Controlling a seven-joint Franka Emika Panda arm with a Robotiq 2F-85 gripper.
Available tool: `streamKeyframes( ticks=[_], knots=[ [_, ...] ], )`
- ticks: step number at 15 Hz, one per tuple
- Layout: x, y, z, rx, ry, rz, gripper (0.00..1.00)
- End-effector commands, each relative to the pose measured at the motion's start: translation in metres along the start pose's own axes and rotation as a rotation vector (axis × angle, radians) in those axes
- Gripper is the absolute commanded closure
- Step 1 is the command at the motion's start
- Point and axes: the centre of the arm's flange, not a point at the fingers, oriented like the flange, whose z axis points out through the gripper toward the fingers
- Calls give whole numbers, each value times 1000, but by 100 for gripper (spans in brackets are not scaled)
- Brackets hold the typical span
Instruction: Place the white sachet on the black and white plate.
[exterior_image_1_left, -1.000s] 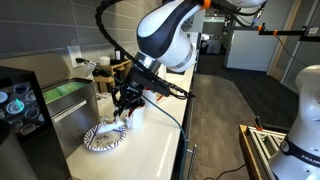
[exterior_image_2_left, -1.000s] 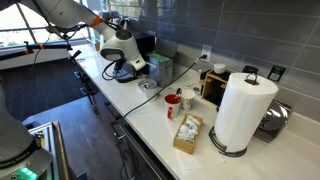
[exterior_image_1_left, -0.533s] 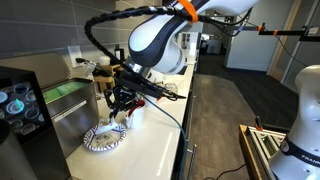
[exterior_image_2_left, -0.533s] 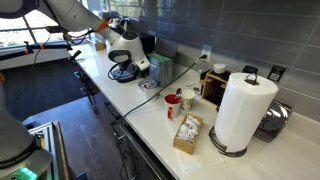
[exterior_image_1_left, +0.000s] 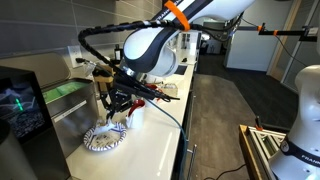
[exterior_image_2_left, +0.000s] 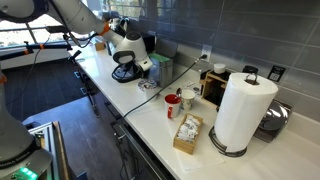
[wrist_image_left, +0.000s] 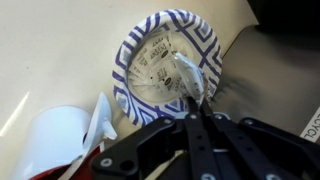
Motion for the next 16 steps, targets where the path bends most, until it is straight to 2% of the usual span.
streamKeyframes(
  ticks=[1,3,4,5,7,14,16],
  knots=[
    [-9,-2,10,-16,-11,-6,99],
    [-10,-3,14,-18,-16,-5,99],
    [-11,-3,16,-21,-20,-4,72],
    [-11,-2,17,-23,-21,-3,69],
    [-10,0,18,-28,-18,2,56],
    [-21,25,-12,-29,12,26,3],
    [-28,38,-25,-76,0,14,0]
  ],
)
